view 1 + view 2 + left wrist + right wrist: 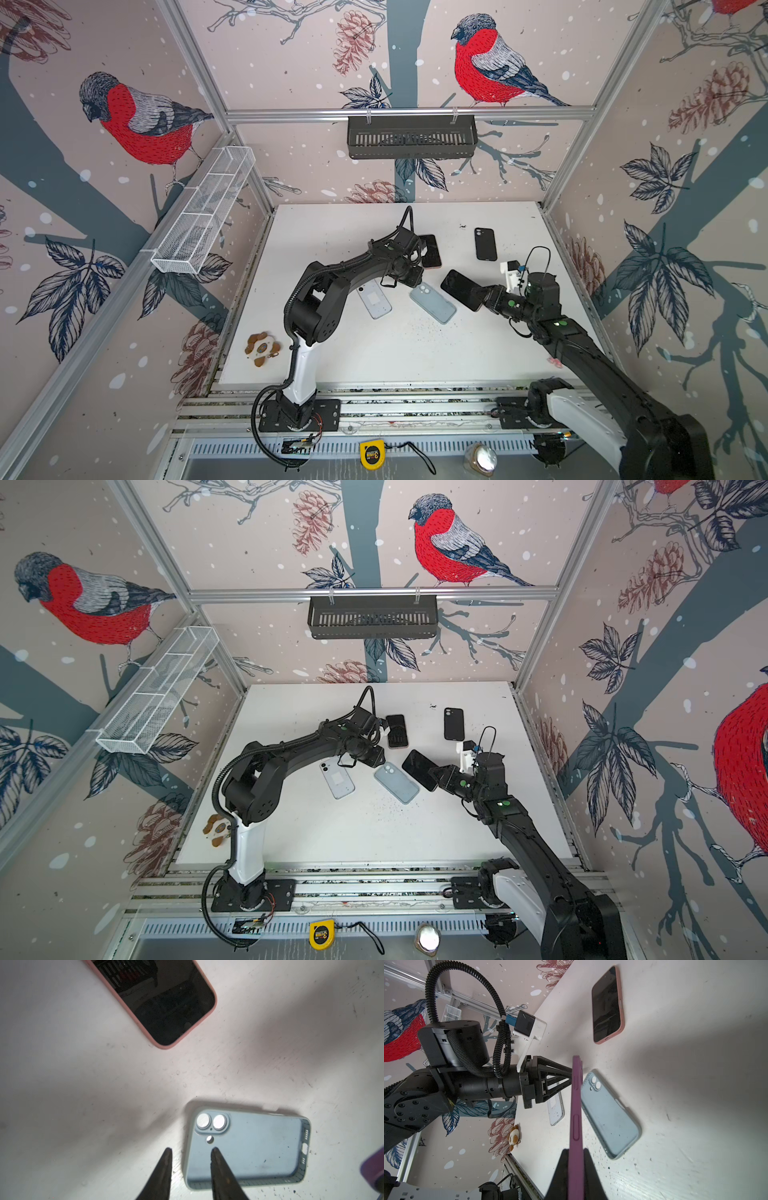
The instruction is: Put the phone into the phone case
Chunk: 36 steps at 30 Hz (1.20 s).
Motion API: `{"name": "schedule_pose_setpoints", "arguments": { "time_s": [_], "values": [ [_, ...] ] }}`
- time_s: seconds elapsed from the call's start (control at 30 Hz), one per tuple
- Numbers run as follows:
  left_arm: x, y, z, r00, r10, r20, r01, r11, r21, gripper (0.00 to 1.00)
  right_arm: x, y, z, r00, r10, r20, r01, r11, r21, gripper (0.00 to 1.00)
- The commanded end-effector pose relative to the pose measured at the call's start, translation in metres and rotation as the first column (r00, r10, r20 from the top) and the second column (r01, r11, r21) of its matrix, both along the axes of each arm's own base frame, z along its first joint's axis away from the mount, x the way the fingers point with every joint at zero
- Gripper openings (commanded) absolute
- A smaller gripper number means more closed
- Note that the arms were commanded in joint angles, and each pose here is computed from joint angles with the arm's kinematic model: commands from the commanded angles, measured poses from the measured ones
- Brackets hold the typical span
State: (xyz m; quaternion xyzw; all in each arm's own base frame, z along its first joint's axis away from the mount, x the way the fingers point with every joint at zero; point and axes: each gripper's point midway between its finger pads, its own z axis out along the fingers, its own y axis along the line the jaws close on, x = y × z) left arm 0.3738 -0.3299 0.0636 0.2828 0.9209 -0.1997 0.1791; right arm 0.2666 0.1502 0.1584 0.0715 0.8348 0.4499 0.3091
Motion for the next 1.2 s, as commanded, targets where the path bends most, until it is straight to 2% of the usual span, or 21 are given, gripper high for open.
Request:
{"name": "schedule_pose_setpoints", "arguments": {
  "time_s": [0.0, 0.2, 0.37, 0.5, 0.73, 0.83, 1.0, 1.07, 1.17],
  "values": [
    [0.002, 0.005, -0.007, 1.000, -0.002, -0.007, 0.002, 0.998, 0.063, 0.33, 0.001, -0.004, 0.005, 0.999, 0.002, 0.046, -0.001, 1.000, -0.030, 0.01],
    [-0.010, -0.008, -0.035, 0.996, -0.077, -0.053, 0.085, 0.982, 0.171, 0.30, -0.005, -0.012, 0.006, 0.997, -0.021, 0.075, 0.023, 0.999, -0.035, 0.00],
    [-0.010, 0.003, -0.056, 0.997, -0.029, -0.068, 0.045, 0.968, 0.246, 0.23, -0.008, -0.018, 0.007, 0.994, -0.034, 0.100, 0.038, 0.998, -0.040, 0.01],
    [-0.011, 0.009, -0.049, 0.999, 0.023, -0.046, -0.011, 0.970, 0.242, 0.15, -0.008, -0.017, 0.004, 0.995, -0.017, 0.095, 0.021, 0.999, -0.040, 0.01],
    [-0.030, 0.025, -0.030, 0.985, 0.161, -0.054, -0.149, 0.973, 0.179, 0.13, -0.008, -0.011, -0.004, 0.996, 0.018, 0.084, -0.015, 1.000, -0.028, 0.01],
    [-0.038, 0.023, -0.024, 0.977, 0.196, -0.079, -0.185, 0.975, 0.124, 0.15, -0.011, 0.001, -0.008, 0.995, 0.066, 0.071, -0.065, 0.998, -0.012, 0.01],
    [-0.045, 0.017, -0.015, 0.979, 0.179, -0.097, -0.173, 0.983, 0.065, 0.17, -0.016, 0.022, -0.015, 0.985, 0.166, 0.045, -0.165, 0.986, -0.036, 0.01],
    [-0.047, 0.014, -0.009, 0.983, 0.155, -0.099, -0.152, 0.988, 0.039, 0.23, -0.018, 0.031, -0.018, 0.976, 0.216, 0.033, -0.214, 0.976, -0.046, 0.01],
    [-0.049, 0.007, 0.006, 0.988, 0.107, -0.111, -0.112, 0.993, -0.046, 0.38, -0.019, 0.041, -0.025, 0.964, 0.266, -0.007, -0.266, 0.962, -0.056, 0.01]
  ]
}}
